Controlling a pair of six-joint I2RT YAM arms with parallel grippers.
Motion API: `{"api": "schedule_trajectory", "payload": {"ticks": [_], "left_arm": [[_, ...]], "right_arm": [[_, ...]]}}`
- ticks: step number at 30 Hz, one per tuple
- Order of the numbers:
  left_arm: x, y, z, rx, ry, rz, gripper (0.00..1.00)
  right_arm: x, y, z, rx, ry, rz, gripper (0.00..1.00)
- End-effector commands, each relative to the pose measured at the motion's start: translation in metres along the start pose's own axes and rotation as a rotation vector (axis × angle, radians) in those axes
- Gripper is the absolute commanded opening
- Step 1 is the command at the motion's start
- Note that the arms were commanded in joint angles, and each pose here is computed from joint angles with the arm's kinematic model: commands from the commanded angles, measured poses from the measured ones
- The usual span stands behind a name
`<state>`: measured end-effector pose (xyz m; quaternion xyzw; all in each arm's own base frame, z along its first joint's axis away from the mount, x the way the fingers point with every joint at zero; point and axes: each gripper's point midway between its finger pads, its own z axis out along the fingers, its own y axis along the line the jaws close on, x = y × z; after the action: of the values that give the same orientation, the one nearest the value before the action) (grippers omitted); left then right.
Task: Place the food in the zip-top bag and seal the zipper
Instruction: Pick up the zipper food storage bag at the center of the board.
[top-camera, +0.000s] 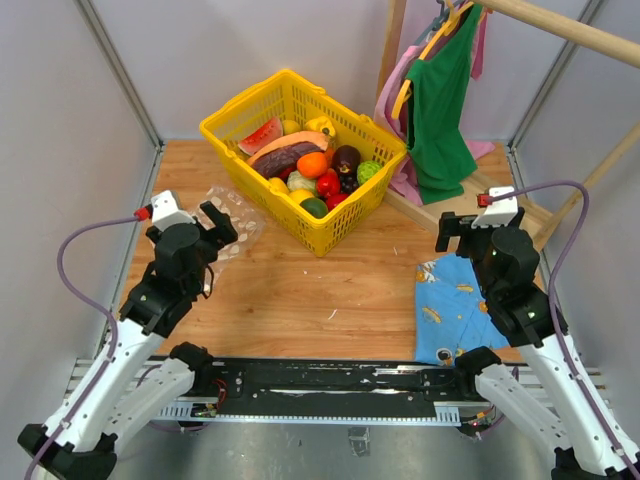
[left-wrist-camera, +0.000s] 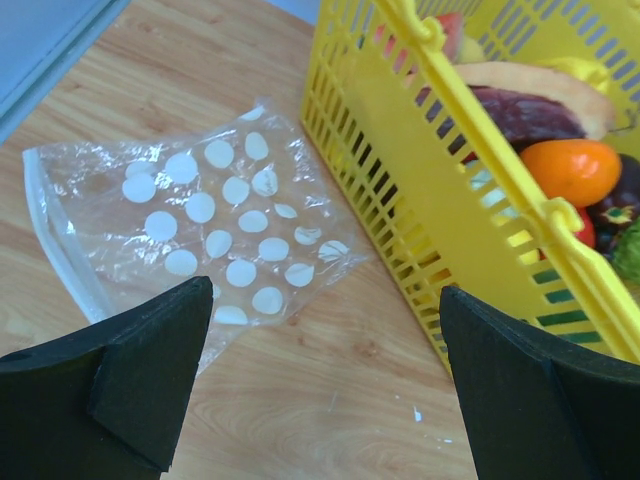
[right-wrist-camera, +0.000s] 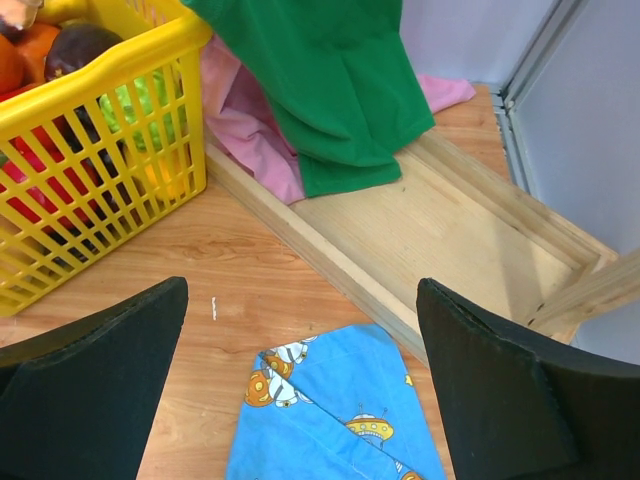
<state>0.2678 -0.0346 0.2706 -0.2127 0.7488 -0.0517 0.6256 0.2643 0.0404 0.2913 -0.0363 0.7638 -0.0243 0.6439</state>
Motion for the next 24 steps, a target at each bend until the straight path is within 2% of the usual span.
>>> {"api": "schedule_trajectory", "payload": {"ticks": [1,9,17,24], "left_arm": [[0.016,0.017,0.023,-0.123,0.019,-0.049,0.99],[0.083,0.082,0.063,-0.297,0.232,-0.240,0.99],[0.104,0.128,0.060,-0.408,0.244,-0.417,0.99],[0.112,0.156,0.064,-0.427,0.241,-0.541,0.99]], "right_arm": [[-0.001,0.015,0.004,-0.063,-0.025,0.000,0.98],[0.008,0.028,0.000,-0.129,-0.053,0.052,0.98],[0.011,0.043,-0.001,-0.190,-0.071,-0.010,0.98],[0.012,0.049,-0.005,-0.211,-0.099,-0.070,0.98]]}}
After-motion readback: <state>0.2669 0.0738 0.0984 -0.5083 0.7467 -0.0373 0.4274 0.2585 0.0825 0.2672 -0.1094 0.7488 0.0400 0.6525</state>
